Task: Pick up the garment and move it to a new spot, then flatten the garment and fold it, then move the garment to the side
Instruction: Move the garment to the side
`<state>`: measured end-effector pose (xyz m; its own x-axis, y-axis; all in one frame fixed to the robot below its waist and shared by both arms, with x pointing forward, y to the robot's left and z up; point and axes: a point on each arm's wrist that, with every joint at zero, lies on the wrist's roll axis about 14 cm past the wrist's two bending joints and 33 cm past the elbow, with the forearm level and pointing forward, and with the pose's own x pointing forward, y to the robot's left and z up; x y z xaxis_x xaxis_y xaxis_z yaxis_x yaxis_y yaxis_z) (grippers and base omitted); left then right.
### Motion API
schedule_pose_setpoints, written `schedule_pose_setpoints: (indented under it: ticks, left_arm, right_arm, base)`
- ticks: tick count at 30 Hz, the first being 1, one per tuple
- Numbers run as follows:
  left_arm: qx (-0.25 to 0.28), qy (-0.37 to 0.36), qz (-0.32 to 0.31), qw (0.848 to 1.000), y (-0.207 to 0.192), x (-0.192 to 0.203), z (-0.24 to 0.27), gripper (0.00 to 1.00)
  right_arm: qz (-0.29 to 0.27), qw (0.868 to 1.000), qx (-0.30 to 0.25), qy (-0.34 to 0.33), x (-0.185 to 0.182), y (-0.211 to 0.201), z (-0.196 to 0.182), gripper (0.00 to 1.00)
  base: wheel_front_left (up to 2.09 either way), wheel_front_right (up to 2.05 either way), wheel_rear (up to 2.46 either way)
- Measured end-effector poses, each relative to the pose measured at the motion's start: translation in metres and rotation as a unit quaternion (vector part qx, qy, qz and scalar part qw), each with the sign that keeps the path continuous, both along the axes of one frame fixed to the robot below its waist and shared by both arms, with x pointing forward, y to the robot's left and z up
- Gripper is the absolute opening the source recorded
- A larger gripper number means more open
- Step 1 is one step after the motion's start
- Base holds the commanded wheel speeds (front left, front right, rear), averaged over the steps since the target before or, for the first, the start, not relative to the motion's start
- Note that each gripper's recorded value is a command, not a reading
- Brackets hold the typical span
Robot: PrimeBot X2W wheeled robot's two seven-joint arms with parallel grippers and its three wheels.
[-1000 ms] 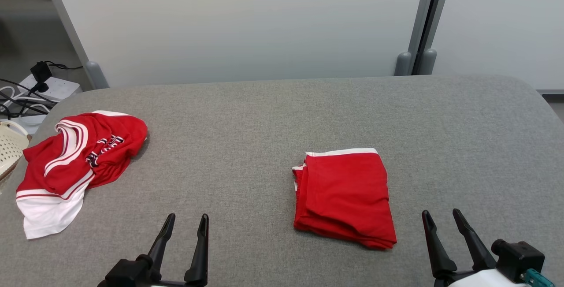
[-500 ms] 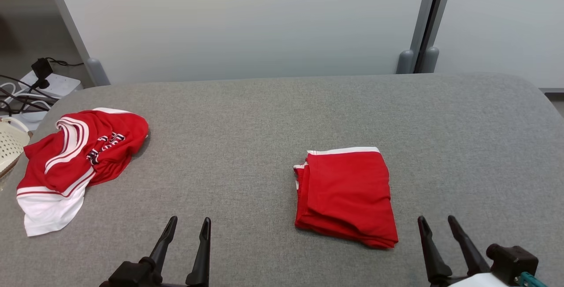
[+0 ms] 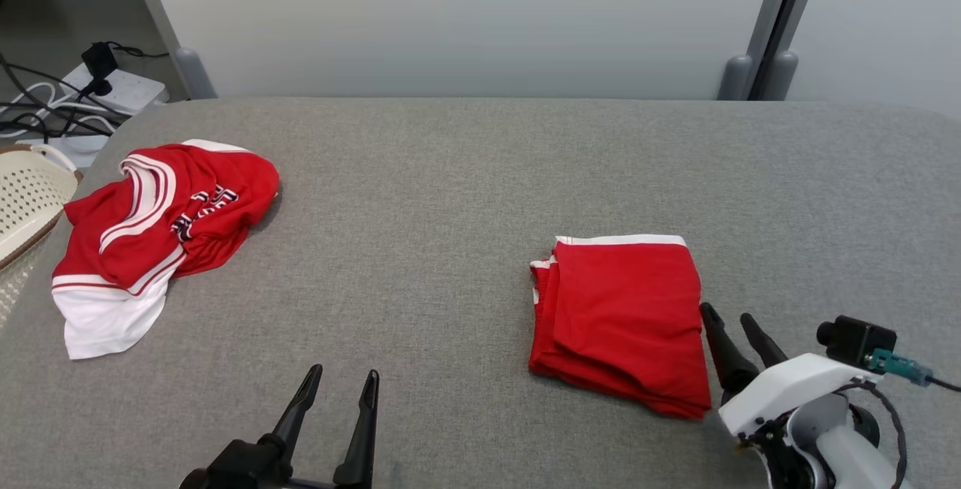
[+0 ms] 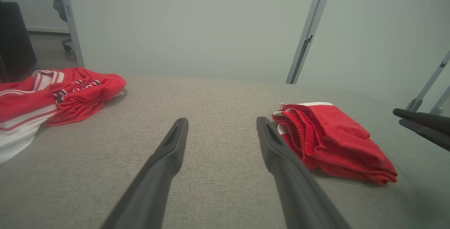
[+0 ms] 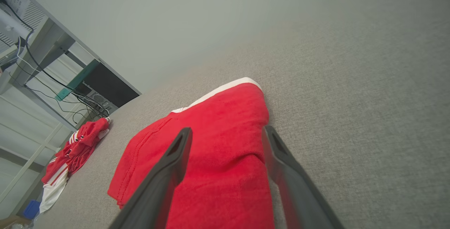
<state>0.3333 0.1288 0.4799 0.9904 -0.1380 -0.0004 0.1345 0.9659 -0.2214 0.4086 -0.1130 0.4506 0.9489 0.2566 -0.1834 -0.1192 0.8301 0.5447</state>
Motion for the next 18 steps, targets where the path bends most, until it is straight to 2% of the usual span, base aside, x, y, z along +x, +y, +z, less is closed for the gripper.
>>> schedule_pose_setpoints:
  ticks: [5,11,18]
  left_arm:
    - [0.001,0.011,0.008,1.0,0.005,0.002,-0.007,1.0]
    - [0.005,0.011,0.01,1.0,0.008,0.015,-0.006,1.0]
    - [0.007,0.017,0.018,1.0,0.014,0.026,-0.011,1.0]
  right_arm:
    - [-0.003,0.998,-0.01,0.056,0.022,-0.012,-0.019,1.0]
    - [0.024,0.994,0.007,0.107,0.043,0.002,-0.032,1.0]
    - [0.037,0.988,-0.002,0.149,0.056,0.006,-0.054,1.0]
  base:
    - [0.0,0.0,0.0]
    - [0.0,0.0,0.0]
    - [0.0,0.0,0.0]
